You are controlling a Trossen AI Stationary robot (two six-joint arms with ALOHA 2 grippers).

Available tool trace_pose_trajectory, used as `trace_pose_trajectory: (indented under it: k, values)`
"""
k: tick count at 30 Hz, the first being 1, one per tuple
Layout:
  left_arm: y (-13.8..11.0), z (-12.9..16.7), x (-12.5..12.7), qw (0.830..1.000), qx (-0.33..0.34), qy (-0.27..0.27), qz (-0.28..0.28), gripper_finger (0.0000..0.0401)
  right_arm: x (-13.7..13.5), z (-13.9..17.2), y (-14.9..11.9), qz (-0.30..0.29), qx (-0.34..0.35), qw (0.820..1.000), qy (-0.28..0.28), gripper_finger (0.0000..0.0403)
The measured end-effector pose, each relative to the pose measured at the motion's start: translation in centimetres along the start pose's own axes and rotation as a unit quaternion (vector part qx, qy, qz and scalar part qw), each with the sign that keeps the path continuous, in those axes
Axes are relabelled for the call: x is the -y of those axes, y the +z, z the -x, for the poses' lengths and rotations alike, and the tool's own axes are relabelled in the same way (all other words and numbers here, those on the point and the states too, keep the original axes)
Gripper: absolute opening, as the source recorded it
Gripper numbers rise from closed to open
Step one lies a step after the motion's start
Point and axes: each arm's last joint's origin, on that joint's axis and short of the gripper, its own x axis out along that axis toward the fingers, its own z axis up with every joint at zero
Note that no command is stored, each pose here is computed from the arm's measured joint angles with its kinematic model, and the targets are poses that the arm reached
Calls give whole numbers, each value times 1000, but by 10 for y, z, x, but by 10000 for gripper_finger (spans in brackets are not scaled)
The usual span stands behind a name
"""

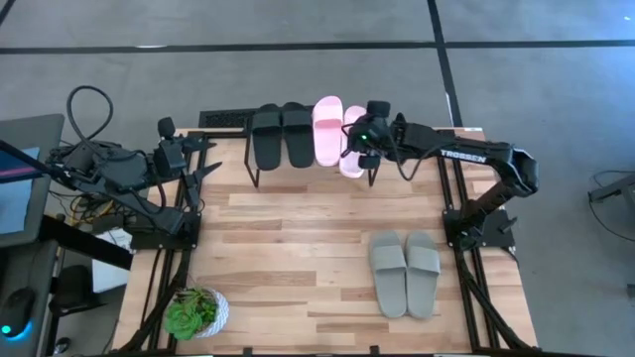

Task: Pick and place slides into the shelf
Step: Put the right gray slide under the shelf

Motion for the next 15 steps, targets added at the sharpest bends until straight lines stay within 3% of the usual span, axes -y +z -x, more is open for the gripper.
trace_pose_trajectory:
  k: [9,15]
  values:
    - [-4,0,1,1000,-18,-14,7,192,-12,66,-5,-25,59,998,25,203]
    - [-7,-8,11,998,-51,-27,5,192,-27,122,-15,-56,127,988,71,194]
